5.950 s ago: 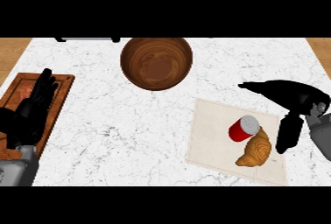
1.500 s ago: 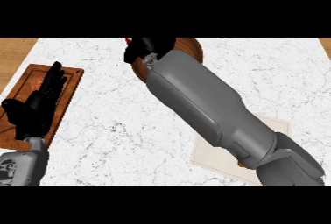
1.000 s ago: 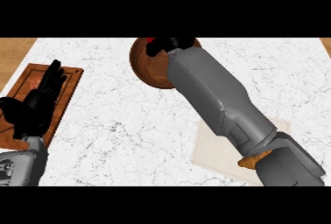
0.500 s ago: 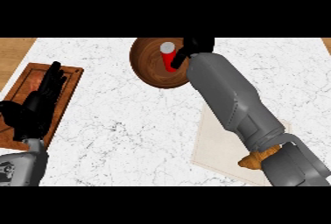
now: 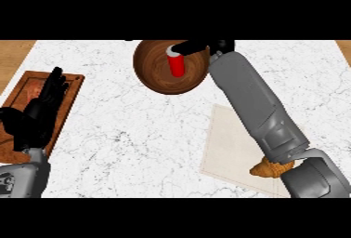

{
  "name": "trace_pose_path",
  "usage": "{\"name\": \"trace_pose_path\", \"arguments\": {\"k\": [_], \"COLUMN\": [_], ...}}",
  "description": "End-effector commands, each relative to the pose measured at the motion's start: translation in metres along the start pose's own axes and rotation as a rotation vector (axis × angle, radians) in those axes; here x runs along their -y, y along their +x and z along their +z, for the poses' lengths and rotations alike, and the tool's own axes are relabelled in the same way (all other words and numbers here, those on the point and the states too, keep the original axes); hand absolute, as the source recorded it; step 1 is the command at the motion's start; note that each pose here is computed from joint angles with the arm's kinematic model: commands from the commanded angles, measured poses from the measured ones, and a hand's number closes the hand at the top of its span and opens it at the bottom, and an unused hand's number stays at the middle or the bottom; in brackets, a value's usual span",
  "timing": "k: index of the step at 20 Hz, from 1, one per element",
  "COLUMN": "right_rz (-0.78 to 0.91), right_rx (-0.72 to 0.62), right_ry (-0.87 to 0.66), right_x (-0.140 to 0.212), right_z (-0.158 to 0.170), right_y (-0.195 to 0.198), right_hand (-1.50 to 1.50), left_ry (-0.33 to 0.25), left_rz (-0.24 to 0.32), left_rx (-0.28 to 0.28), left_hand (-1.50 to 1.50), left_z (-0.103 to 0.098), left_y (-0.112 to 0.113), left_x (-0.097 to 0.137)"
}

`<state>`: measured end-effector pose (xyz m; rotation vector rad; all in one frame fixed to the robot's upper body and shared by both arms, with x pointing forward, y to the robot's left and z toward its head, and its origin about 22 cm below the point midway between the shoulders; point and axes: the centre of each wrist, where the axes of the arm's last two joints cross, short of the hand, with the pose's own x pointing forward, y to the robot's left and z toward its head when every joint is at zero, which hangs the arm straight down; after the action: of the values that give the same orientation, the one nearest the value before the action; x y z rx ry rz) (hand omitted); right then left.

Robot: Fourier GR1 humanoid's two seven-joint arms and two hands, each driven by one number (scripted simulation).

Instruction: Pick the can from the placemat and place it in the bowl

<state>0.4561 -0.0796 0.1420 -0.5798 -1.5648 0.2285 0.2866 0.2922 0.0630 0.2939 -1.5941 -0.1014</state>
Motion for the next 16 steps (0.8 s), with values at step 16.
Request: {"name": "trace_pose_path", "arguments": {"k": [16], "right_rz": [-0.414], "right_rx": [0.013], "right_ry": [0.111], "right_x": [0.137], "right_z": [0.004], "right_y": [-0.127], "right_hand": [-1.50], "left_ry": [0.063], "left_rz": [-0.010], "left_rx": [-0.037], "left_hand": [0.00], "left_z": [0.001], "left_y": [-0.015], "left_x": [-0.023]}}
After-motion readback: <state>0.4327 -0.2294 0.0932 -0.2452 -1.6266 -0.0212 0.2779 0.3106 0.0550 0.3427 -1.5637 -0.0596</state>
